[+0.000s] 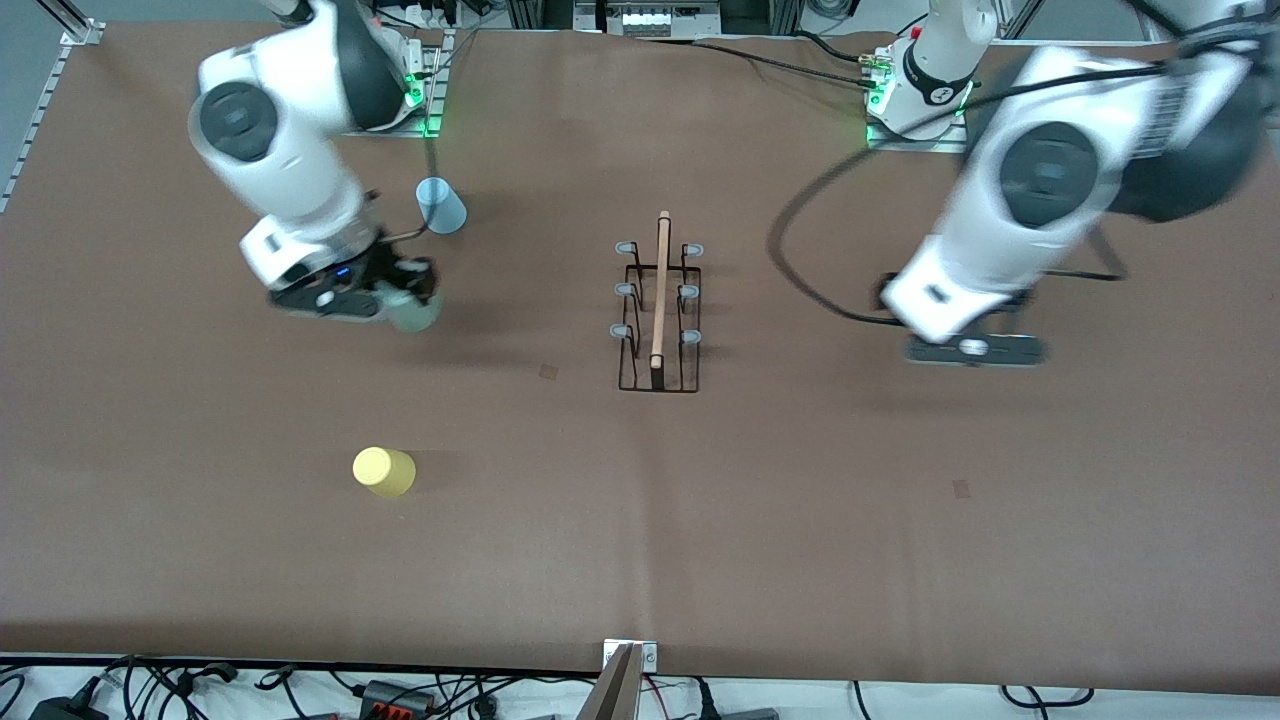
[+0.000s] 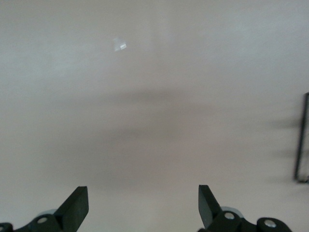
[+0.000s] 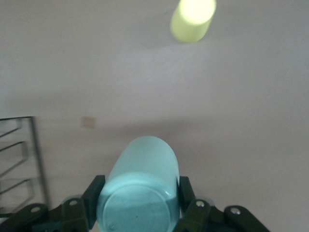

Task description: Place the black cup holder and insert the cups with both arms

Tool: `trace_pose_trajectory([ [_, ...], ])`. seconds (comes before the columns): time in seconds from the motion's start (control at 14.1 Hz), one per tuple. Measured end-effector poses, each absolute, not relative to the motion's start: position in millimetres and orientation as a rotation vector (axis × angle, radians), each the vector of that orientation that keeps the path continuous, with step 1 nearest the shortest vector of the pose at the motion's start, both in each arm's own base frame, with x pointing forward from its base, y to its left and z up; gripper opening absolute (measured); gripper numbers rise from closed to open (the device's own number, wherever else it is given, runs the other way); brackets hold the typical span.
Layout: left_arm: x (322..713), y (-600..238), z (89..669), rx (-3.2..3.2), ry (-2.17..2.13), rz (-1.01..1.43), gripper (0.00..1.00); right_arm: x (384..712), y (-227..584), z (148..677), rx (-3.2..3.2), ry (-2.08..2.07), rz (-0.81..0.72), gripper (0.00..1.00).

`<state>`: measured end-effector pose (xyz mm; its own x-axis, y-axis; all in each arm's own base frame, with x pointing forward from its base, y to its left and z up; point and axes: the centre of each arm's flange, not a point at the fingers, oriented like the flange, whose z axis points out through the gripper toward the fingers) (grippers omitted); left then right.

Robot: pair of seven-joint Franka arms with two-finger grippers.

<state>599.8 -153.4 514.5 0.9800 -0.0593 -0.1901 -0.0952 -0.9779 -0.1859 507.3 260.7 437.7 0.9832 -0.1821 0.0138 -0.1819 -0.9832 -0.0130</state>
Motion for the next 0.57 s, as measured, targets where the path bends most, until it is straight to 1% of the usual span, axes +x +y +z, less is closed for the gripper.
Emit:
trace_pose_trajectory([
  [0.14, 610, -102, 536, -2.949, 0.118, 0.280, 1.00, 469, 332, 443, -3.083, 0.412, -0.025, 0.67],
  [0.36, 622, -35, 569, -2.984, 0.097, 0.209, 1.00, 411, 419, 442, -3.023, 0.535, -0.001, 0.67],
  [0.5, 625, -11, 589, -2.998, 0.053, 0.147, 1.00, 389, 451, 435, -2.979, 0.574, 0.008, 0.67],
  [0.57, 626, -7, 596, -3.001, 0.042, 0.126, 1.00, 384, 460, 428, -2.971, 0.571, 0.014, 0.67],
])
